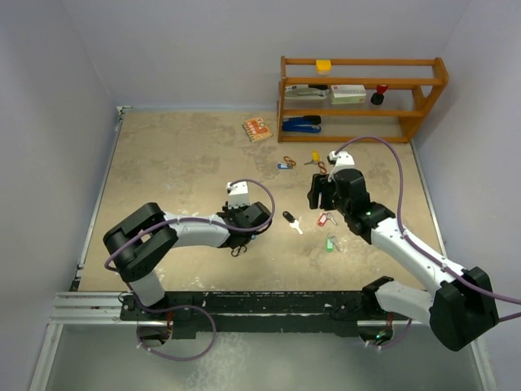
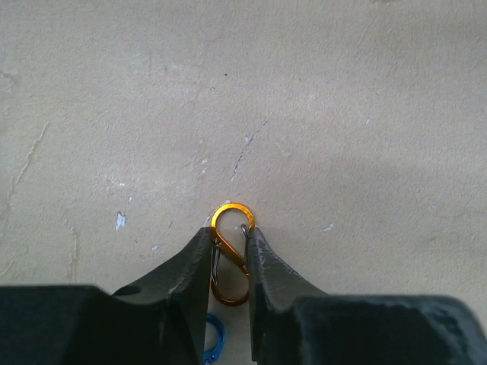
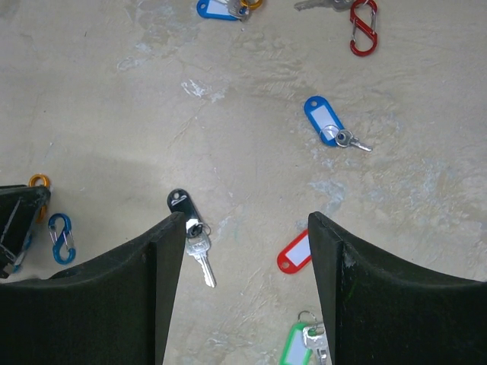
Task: Put the keys on the keyring
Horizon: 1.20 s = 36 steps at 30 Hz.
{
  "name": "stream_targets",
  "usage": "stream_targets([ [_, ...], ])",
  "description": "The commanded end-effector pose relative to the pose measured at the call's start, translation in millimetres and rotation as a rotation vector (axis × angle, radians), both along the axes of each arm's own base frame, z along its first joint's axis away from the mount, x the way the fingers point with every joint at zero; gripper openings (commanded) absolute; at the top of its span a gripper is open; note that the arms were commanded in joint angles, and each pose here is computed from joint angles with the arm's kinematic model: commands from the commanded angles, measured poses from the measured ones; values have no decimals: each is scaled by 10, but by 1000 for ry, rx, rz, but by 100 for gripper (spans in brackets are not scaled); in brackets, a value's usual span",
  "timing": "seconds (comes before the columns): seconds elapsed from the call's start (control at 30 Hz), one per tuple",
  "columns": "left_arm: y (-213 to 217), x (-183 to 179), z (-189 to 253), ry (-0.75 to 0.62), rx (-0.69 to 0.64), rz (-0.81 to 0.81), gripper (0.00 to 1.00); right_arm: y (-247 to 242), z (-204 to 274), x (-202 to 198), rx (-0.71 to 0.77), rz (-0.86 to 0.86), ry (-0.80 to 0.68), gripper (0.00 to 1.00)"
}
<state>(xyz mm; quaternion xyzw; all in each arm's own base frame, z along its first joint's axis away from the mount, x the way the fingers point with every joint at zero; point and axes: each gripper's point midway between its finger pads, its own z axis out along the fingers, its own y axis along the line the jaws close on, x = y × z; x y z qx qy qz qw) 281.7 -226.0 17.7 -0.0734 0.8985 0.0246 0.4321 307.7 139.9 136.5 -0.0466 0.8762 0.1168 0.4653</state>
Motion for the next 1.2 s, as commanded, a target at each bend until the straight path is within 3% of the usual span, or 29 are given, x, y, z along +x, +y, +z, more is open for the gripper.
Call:
stream_targets([
  [0.0, -1, -123, -112, 43, -36, -14, 10, -4, 27, -58, 15, 3, -7, 68],
  [0.07, 9, -123, -99, 39, -31, -15, 0, -2, -5, -92, 14, 10, 5, 68],
  [0.43, 74, 116, 498, -98, 24, -4, 0, 125, -539, -366, -71, 62, 146, 68],
  [0.7, 236, 294, 953, -168, -57, 34, 0, 91, -814, -418, -149, 55, 196, 68],
  [1.17, 363, 266, 872, -155, -84, 47, 0, 110, -942, -361, -286, 17, 198, 68],
])
